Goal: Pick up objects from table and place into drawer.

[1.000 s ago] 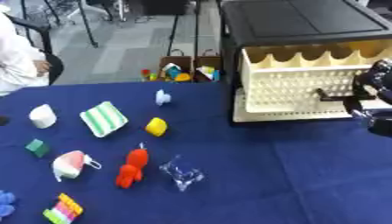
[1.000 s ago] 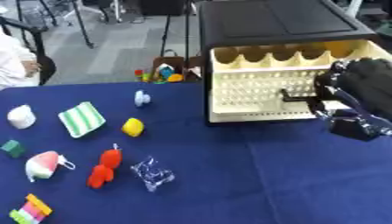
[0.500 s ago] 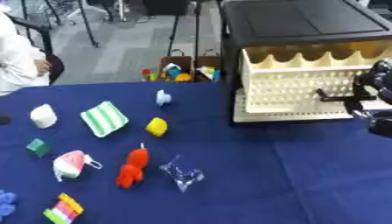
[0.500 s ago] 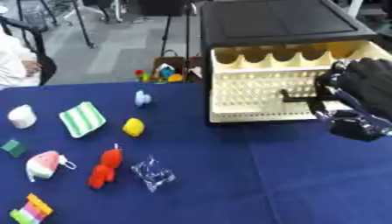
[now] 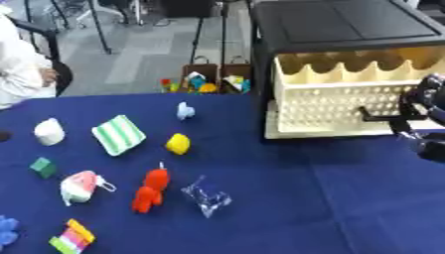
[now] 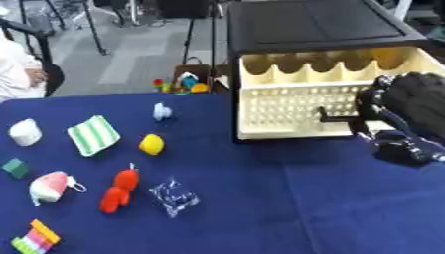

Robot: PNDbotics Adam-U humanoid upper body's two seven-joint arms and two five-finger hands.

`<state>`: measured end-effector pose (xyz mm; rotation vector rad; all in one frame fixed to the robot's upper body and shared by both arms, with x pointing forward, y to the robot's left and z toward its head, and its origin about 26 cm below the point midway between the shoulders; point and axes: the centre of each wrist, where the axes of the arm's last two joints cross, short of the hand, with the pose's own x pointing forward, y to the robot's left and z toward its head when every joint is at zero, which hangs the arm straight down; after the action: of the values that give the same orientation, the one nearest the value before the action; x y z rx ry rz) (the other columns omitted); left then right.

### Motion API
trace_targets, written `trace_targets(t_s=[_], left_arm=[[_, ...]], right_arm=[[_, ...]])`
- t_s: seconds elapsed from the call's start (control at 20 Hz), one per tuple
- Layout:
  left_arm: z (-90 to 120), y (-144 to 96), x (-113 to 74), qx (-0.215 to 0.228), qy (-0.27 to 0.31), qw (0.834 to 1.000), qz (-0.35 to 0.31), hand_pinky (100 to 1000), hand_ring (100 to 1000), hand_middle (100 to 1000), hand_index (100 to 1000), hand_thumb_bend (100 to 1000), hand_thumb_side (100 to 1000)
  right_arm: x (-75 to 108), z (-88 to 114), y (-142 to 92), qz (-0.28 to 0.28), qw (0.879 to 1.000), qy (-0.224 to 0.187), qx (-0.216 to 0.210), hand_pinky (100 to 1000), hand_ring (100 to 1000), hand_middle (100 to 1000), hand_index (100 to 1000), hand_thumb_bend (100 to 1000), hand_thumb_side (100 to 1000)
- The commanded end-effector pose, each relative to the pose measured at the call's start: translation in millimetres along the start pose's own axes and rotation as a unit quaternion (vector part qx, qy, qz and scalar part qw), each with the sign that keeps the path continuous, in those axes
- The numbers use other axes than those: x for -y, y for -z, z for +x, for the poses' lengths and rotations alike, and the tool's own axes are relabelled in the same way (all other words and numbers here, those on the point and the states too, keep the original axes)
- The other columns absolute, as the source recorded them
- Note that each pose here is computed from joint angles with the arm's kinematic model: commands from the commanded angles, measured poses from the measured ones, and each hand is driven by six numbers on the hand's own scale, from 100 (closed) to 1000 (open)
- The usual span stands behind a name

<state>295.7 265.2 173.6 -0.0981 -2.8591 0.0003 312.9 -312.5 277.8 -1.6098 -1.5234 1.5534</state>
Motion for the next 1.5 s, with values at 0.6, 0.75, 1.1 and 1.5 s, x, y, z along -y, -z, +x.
trace_targets(t_s=[0.6,0.75,1.1,1.5], left_arm=[[4,5,-2.5,0.011,0.002,1.0,-0.005,613,785,738,892,100,910],[4,5,-2.5,0.011,0.002,1.0,-0.005,613,785,739,892,100,910],[4,6,-2.7,0.011,0.001,1.0,-0.005,613,786,739,892,101,910],[4,6,-2.8,0.011,0.002,1.0,-0.005,613,786,739,892,102,911]], right_arm=[[12.4,-7,-4,-0.011,1.0,-0.027,-0.007,100,100,100,363,134,152],[16.3,-5,-5,-0.017,0.999,-0.027,-0.003,100,100,100,363,134,151],[19.3,-3,-8,-0.019,0.999,-0.028,-0.004,100,100,100,363,132,149],[22.6,-3,-10,-0.024,0.999,-0.027,-0.009,100,100,100,362,132,148]])
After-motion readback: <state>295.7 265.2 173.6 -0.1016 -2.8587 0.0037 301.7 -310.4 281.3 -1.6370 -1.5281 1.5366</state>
